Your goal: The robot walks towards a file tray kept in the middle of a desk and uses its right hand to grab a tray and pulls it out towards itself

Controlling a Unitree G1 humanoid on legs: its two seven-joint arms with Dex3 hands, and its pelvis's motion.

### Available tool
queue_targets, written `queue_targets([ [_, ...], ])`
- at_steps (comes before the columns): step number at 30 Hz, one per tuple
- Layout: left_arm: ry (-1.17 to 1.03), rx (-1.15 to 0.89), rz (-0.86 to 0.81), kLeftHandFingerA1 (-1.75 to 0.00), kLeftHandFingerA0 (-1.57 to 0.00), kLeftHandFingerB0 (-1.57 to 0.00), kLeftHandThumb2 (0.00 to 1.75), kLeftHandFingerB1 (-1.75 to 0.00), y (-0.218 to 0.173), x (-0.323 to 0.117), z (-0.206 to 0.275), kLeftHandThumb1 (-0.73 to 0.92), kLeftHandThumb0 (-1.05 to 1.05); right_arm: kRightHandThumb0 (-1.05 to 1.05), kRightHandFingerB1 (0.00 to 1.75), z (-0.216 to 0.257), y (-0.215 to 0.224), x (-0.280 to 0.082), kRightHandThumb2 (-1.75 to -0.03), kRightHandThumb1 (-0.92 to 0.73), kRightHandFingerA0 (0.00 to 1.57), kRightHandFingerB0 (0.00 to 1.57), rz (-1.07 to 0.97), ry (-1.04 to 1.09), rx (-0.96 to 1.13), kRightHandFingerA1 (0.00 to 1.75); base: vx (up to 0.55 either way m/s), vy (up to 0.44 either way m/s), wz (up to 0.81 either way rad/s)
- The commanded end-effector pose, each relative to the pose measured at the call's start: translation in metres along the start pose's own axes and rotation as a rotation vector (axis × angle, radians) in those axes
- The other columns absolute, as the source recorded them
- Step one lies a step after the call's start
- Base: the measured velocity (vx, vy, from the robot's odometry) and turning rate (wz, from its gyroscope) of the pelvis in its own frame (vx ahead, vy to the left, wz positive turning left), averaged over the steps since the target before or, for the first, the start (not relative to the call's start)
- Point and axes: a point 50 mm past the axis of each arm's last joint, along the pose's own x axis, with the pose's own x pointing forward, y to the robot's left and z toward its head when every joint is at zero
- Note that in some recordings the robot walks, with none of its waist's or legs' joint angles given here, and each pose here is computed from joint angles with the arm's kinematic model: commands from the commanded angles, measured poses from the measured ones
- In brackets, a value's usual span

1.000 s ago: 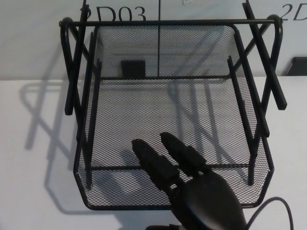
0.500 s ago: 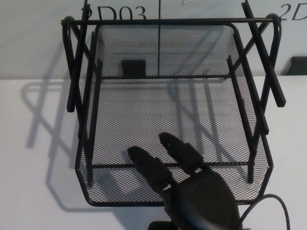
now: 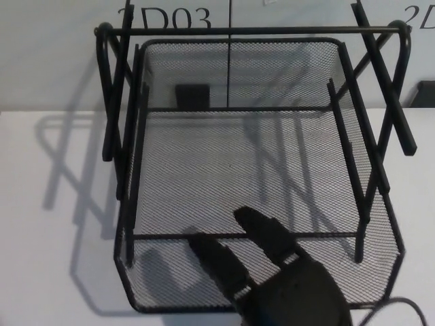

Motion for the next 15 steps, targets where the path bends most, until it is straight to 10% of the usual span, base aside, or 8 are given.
queue_targets([
  [1, 0.022, 0.049, 0.005, -0.77, -0.67, -0.40, 0.54, -0.55, 0.018, -0.005, -0.001, 0.43, -0.60, -0.70, 0.34, 0.077, -0.026, -0.059, -0.61, -0.68, 0.55, 0.41, 0.268, -0.093, 0.003, 0.38, 0.00, 0.000, 0.00],
  [4, 0.026, 0.053, 0.009, -0.77, -0.70, -0.40, 0.54, -0.56, 0.018, -0.005, -0.002, 0.43, -0.64, -0.72, 0.33, 0.078, -0.036, -0.064, -0.62, -0.69, 0.54, 0.41, 0.263, -0.120, 0.012, 0.37, 0.00, 0.000, 0.00],
  [5, 0.028, 0.052, 0.007, -0.77, -0.70, -0.37, 0.81, -0.62, 0.018, -0.005, -0.002, 0.31, -0.64, -0.74, 0.33, 0.079, -0.039, -0.065, -0.62, -0.70, 0.53, 0.40, 0.270, -0.123, 0.019, 0.37, 0.00, 0.000, 0.00],
  [7, 0.033, 0.067, 0.008, -0.71, -0.71, -0.40, 0.54, -0.55, 0.018, -0.005, -0.002, 0.46, -0.61, -0.76, 0.34, 0.080, -0.040, -0.067, -0.62, -0.70, 0.55, 0.39, 0.262, -0.128, 0.025, 0.37, 0.00, 0.000, 0.00],
  [8, 0.033, 0.071, 0.010, -0.76, -0.71, -0.37, 0.81, -0.61, 0.018, -0.005, -0.002, 0.32, -0.62, -0.77, 0.35, 0.080, -0.041, -0.068, -0.62, -0.70, 0.55, 0.39, 0.262, -0.127, 0.030, 0.37, 0.00, 0.000, 0.00],
  [13, 0.022, 0.059, 0.011, -0.73, -0.73, -0.38, 0.81, -0.61, 0.021, -0.004, 0.001, 0.31, -0.63, -0.75, 0.36, 0.086, -0.041, -0.073, -0.61, -0.65, 0.56, 0.40, 0.249, -0.119, 0.075, 0.37, 0.00, 0.000, 0.00],
  [14, 0.023, 0.058, 0.012, -0.66, -0.78, -0.42, 0.54, -0.55, 0.021, -0.005, 0.000, 0.43, -0.63, -0.74, 0.36, 0.087, -0.041, -0.074, -0.61, -0.65, 0.54, 0.38, 0.255, -0.118, 0.081, 0.37, 0.00, 0.000, 0.00],
  [15, 0.025, 0.057, 0.014, -0.65, -0.80, -0.42, 0.54, -0.54, 0.021, -0.005, 0.000, 0.43, -0.62, -0.83, 0.47, 0.089, -0.040, -0.076, -0.91, -0.58, 0.45, 0.30, 0.281, -0.116, 0.095, 0.49, 0.00, 0.000, 0.00],
])
